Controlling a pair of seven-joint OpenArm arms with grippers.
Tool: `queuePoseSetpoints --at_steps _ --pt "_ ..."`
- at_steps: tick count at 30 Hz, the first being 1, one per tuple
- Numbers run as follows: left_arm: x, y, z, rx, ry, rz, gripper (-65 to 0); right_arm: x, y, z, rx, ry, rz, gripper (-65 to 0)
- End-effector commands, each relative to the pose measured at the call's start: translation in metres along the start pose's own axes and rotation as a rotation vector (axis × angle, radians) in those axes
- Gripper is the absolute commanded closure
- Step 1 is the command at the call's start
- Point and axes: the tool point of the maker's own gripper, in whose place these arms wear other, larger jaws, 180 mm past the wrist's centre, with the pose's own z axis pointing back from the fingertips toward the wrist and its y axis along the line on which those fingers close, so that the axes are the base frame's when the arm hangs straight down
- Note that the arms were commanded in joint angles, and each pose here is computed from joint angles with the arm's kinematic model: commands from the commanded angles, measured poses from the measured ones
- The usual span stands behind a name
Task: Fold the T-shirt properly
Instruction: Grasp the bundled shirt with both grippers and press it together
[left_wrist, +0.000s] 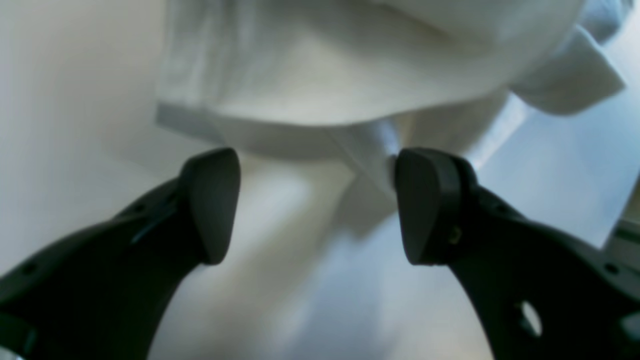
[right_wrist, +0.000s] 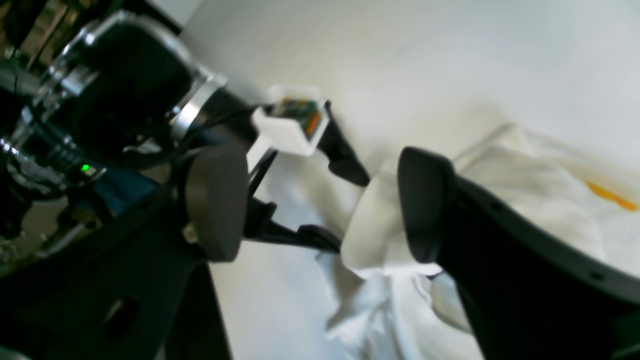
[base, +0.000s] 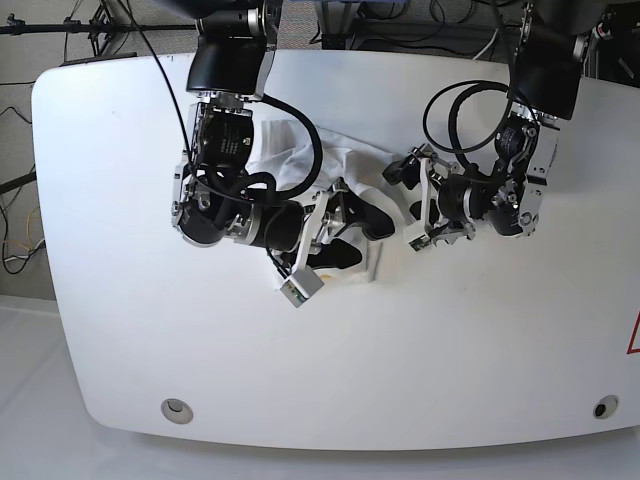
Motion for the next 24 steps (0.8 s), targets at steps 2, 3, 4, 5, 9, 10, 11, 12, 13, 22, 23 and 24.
queuePoseSetpoints --at_steps 2,3,4,5,9,10,11,12,13,22,23,24 --pt "0.04 0.02 0.029 0.105 -0.12 -0.05 -47.1 0.003 0.006 -0.007 -0.018 0.037 0.089 -47.7" --pt "0.042 0.023 0.034 0.128 -0.129 -0.053 -47.3 0.001 0.005 -0.009 -0.029 0.05 0.1 -48.2" --pt "0.044 0.026 0.038 0.145 -0.132 -0.059 -47.4 0.0 0.005 -0.009 -0.037 0.06 0.109 -48.5" --pt "0.045 0.028 0.042 0.163 -0.136 -0.065 -47.5 -0.001 0.004 -0.01 -0.046 0.069 0.118 -48.9" --pt "0.05 0.031 0.051 0.202 -0.144 -0.089 -47.3 0.001 0.0 -0.006 -0.07 0.071 0.132 -49.8" --pt "0.048 0.034 0.053 0.214 -0.139 -0.083 -47.2 0.002 0.003 -0.005 -0.066 0.064 0.14 -49.6" --pt "0.046 0.037 0.054 0.226 -0.133 -0.077 -47.0 0.004 0.006 -0.005 -0.062 0.057 0.148 -49.4" --pt "0.047 0.037 0.055 0.23 -0.132 -0.081 -47.0 0.005 0.004 -0.002 -0.07 0.051 0.147 -49.5" --pt "0.047 0.038 0.056 0.235 -0.132 -0.086 -46.9 0.006 0.003 0.001 -0.077 0.044 0.146 -49.7" --pt "0.038 0.047 0.057 0.254 -0.119 -0.054 -46.5 -0.01 -0.043 0.052 -0.23 0.006 0.065 -47.0" --pt "0.037 0.048 0.057 0.255 -0.119 -0.051 -46.5 -0.012 -0.047 0.057 -0.244 0.004 0.055 -46.4" --pt "0.037 0.048 0.057 0.255 -0.118 -0.049 -46.5 -0.014 -0.051 0.061 -0.259 0.001 0.045 -45.5"
